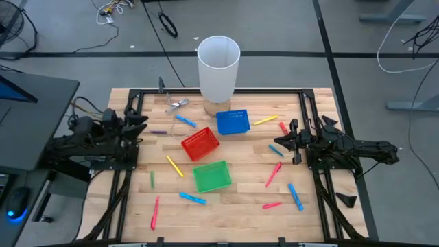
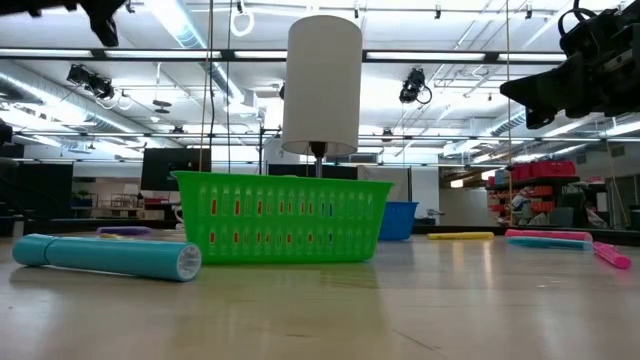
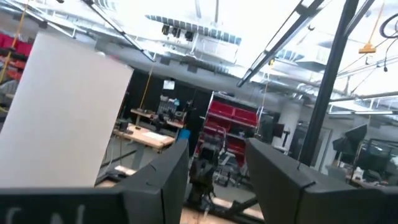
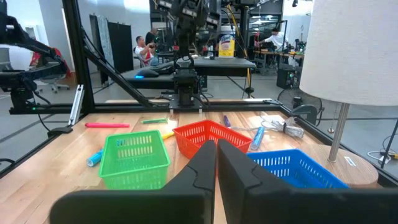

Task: Pick & Place Markers
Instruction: Put the left yellow marker into the red bin

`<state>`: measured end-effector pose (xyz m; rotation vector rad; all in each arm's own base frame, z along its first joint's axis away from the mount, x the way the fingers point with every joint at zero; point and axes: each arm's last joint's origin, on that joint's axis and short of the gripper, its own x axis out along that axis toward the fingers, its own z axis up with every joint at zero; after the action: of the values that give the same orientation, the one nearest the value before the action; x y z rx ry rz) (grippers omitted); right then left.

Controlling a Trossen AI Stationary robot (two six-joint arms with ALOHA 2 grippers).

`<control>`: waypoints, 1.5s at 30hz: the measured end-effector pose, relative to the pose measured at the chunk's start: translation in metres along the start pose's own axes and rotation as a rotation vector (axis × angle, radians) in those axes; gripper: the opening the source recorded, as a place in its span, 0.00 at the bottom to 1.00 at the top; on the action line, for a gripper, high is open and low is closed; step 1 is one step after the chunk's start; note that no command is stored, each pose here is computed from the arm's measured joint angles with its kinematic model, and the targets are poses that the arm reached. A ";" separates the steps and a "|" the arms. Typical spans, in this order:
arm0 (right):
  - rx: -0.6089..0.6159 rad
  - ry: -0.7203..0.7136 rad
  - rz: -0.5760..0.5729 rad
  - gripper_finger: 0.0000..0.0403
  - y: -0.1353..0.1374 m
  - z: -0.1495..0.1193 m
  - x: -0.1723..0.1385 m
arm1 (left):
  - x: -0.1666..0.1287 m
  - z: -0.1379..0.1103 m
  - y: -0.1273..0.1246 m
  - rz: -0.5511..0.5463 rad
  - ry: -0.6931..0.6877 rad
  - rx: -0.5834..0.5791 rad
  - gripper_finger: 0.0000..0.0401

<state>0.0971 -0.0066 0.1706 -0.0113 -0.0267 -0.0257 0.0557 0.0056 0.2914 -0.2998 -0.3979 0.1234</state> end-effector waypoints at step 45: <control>0.000 0.000 0.000 0.05 0.000 0.000 0.000 | 0.168 0.097 -0.058 0.233 1.149 0.179 0.42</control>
<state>0.0971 -0.0066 0.1705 -0.0113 -0.0267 -0.0254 0.1739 0.0056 0.4551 -0.1971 0.7867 0.1914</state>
